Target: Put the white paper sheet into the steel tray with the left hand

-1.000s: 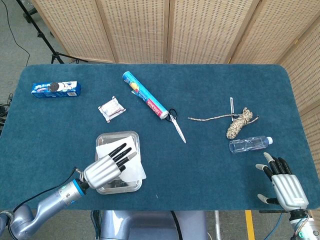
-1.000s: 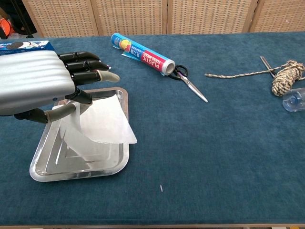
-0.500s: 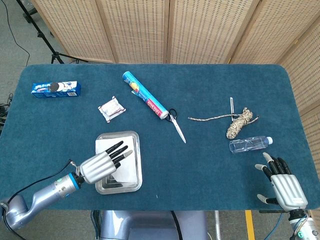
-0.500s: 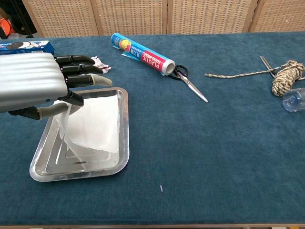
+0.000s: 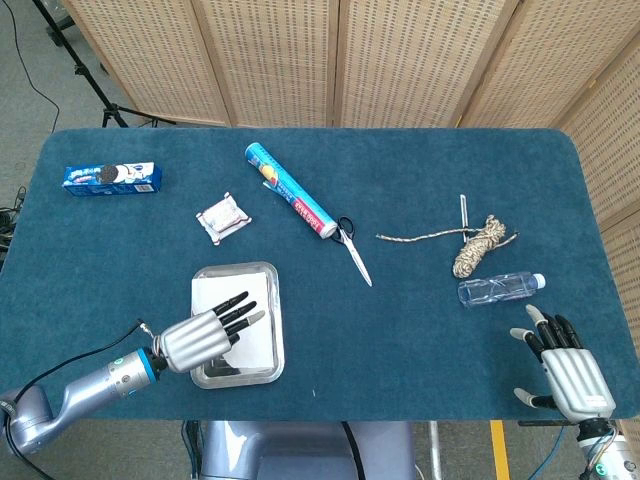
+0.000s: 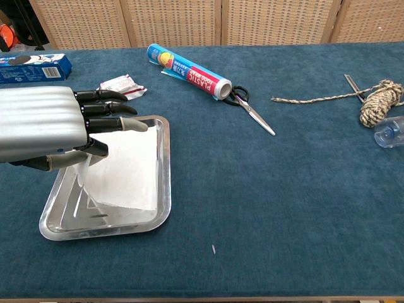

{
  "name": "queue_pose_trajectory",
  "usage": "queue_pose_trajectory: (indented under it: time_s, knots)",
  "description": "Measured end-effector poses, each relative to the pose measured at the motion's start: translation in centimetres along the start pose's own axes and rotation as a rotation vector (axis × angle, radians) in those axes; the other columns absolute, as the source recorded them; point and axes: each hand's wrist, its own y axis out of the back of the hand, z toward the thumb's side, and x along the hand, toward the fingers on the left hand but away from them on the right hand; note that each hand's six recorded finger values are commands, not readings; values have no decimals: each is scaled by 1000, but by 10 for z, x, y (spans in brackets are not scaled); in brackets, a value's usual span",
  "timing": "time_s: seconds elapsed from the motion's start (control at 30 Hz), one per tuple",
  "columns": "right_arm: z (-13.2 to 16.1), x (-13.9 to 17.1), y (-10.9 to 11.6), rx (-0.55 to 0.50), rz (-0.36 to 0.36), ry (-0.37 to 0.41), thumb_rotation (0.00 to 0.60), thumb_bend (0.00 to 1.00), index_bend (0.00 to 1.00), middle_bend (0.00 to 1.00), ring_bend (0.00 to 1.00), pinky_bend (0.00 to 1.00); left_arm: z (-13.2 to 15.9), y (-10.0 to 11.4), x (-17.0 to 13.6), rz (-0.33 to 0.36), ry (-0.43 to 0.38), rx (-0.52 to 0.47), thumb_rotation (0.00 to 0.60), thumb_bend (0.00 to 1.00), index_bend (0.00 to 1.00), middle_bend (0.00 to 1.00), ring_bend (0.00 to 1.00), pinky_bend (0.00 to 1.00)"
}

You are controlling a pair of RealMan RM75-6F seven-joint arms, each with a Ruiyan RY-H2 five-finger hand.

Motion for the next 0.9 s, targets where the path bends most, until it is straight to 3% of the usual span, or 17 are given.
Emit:
queue_pose_trajectory:
  time_s: [0.33,0.9]
  knots:
    - [1,0,0,-1,-1,2,600,0,228,0,0,0,3,-9,-3,-32,-23,10,600,610,732,117,0,0]
    - [0,0,1,-4,-4,0,600,0,228,0,0,0,9,-16,3,-20,-55,39,600,612,732,117,0,0]
